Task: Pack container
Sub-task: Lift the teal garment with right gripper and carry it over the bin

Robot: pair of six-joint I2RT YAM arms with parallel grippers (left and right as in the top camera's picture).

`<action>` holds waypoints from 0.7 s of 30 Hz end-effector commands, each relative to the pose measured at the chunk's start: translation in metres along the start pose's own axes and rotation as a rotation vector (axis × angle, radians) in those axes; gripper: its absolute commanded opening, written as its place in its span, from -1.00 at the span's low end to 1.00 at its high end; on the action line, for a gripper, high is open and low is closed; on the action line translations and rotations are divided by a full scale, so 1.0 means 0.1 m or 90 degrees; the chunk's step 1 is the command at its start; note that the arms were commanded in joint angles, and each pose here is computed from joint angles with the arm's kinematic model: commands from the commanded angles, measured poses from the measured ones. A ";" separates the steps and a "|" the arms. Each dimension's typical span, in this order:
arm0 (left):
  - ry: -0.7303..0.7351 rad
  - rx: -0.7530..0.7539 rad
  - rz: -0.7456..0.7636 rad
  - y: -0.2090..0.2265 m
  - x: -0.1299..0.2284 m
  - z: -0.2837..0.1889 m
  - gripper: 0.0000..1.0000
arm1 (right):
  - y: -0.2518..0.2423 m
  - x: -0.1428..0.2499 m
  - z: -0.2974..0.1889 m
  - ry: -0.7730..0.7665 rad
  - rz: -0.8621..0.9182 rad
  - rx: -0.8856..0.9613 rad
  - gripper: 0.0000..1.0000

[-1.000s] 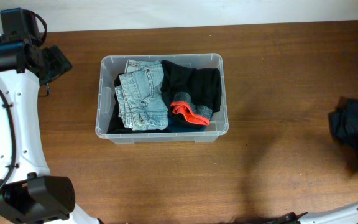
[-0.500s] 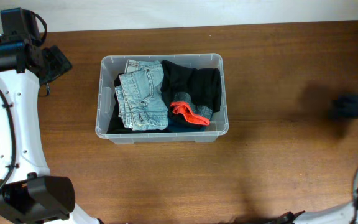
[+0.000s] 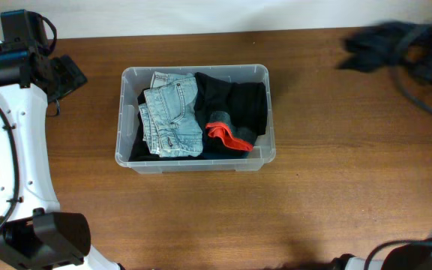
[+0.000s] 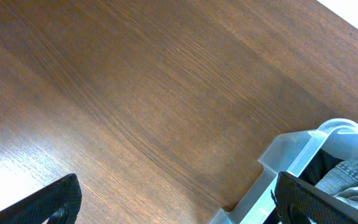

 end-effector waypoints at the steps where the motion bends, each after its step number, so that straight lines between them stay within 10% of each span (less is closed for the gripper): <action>1: -0.015 0.004 -0.011 0.03 -0.02 -0.10 0.99 | 0.33 0.19 0.46 0.055 -0.018 -0.043 -0.92; 21: -0.015 0.004 -0.011 0.03 -0.02 -0.10 0.99 | 0.89 2.05 2.40 0.396 0.002 -0.217 -0.92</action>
Point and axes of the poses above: each gripper's point midway between its finger pads, its own z axis out along the fingers, its own y axis along the line the jaws close on, x = y × z, the point moved 7 cm from there along -z, back along the fingers
